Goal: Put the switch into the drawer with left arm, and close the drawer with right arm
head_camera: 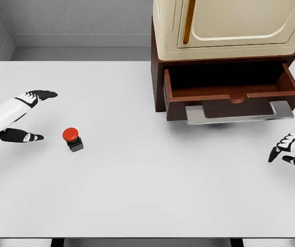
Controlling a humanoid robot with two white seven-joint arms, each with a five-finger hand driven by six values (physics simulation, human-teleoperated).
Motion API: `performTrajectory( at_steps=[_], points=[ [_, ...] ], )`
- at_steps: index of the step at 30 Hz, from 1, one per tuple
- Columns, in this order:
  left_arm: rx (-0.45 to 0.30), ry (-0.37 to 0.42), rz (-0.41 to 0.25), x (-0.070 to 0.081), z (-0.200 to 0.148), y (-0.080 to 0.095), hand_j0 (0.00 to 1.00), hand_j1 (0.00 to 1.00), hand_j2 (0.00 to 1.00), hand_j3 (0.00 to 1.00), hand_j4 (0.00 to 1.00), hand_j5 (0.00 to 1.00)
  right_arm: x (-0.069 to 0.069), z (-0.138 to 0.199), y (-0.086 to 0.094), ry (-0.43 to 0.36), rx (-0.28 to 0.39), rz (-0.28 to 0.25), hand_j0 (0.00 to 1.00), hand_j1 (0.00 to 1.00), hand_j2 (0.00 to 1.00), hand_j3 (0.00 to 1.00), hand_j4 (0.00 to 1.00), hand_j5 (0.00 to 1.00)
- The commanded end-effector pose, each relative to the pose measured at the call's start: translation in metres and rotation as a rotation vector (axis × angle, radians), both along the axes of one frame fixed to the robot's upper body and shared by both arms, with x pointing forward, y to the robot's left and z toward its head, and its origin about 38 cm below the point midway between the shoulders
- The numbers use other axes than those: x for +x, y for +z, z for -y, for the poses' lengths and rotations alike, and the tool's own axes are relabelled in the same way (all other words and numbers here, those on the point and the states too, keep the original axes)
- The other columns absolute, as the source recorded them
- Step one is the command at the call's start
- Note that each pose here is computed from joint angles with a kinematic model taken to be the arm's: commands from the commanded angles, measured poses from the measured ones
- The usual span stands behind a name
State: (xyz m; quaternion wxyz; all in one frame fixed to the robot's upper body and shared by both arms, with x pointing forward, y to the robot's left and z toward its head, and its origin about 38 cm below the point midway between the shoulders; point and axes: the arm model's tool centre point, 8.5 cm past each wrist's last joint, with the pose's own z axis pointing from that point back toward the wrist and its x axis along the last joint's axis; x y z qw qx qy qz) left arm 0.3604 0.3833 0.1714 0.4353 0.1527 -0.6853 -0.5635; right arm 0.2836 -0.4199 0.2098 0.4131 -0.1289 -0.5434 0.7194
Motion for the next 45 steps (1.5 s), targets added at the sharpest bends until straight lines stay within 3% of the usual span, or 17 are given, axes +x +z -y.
performTrajectory(
  at_steps=[1, 8, 10, 13, 14, 20, 27, 29, 31, 36, 41, 45],
  points=[
    [-0.007, 0.001, 0.000, 0.000, 0.000, 0.001, 1.00, 1.00, 1.00, 1.00, 1.00, 1.00, 0.000, -0.001, 0.001, -0.001, 0.008, 0.000, 0.50, 0.50, 0.50, 0.50, 0.50, 0.50],
    [-0.034, 0.006, 0.023, 0.000, -0.001, 0.008, 1.00, 1.00, 1.00, 1.00, 1.00, 1.00, 0.000, -0.001, 0.000, -0.001, 0.008, -0.003, 0.51, 0.51, 0.51, 0.51, 0.51, 0.51],
    [-0.144, -0.007, 0.015, -0.004, 0.005, 0.009, 1.00, 1.00, 1.00, 1.00, 1.00, 1.00, 0.000, -0.001, -0.001, -0.001, 0.007, -0.004, 0.50, 0.50, 0.50, 0.50, 0.50, 0.50],
    [-0.286, 0.005, -0.080, -0.023, -0.001, -0.009, 1.00, 1.00, 1.00, 1.00, 1.00, 1.00, 0.000, -0.002, -0.003, -0.007, 0.017, 0.007, 0.50, 0.50, 0.50, 0.50, 0.50, 0.50],
    [-0.317, -0.001, -0.083, -0.023, 0.000, -0.008, 1.00, 1.00, 1.00, 1.00, 1.00, 1.00, -0.001, -0.003, -0.004, -0.011, 0.026, 0.011, 0.50, 0.50, 0.50, 0.50, 0.50, 0.50],
    [-0.427, -0.048, -0.081, -0.026, 0.014, 0.002, 1.00, 1.00, 1.00, 1.00, 1.00, 1.00, 0.000, -0.004, -0.005, -0.012, 0.031, 0.015, 0.51, 0.51, 0.51, 0.51, 0.51, 0.51],
    [-0.544, -0.106, -0.200, -0.039, 0.038, -0.021, 1.00, 1.00, 1.00, 1.00, 1.00, 1.00, 0.002, -0.004, -0.001, -0.010, 0.026, 0.026, 0.51, 0.51, 0.51, 0.51, 0.51, 0.51],
    [-0.546, -0.097, -0.217, -0.039, 0.039, -0.023, 1.00, 1.00, 1.00, 1.00, 1.00, 1.00, 0.003, -0.005, -0.001, -0.014, 0.039, 0.035, 0.52, 0.52, 0.52, 0.52, 0.52, 0.52],
    [-0.529, -0.017, -0.299, -0.033, 0.035, -0.032, 1.00, 1.00, 1.00, 1.00, 1.00, 1.00, 0.002, -0.006, -0.004, -0.021, 0.059, 0.037, 0.54, 0.54, 0.54, 0.54, 0.54, 0.54],
    [-0.496, 0.116, -0.427, -0.026, 0.027, -0.050, 1.00, 1.00, 1.00, 1.00, 1.00, 1.00, -0.001, -0.011, -0.014, -0.030, 0.096, 0.029, 0.54, 0.54, 0.54, 0.54, 0.54, 0.54],
    [-0.509, 0.136, -0.446, -0.024, 0.028, -0.057, 1.00, 1.00, 1.00, 1.00, 1.00, 1.00, -0.005, -0.018, -0.026, -0.052, 0.160, 0.028, 0.54, 0.54, 0.54, 0.54, 0.54, 0.54],
    [-0.575, 0.157, -0.440, -0.014, 0.042, -0.074, 1.00, 1.00, 1.00, 1.00, 1.00, 1.00, -0.007, -0.021, -0.032, -0.050, 0.171, 0.015, 0.55, 0.55, 0.55, 0.55, 0.55, 0.55]
  ],
)
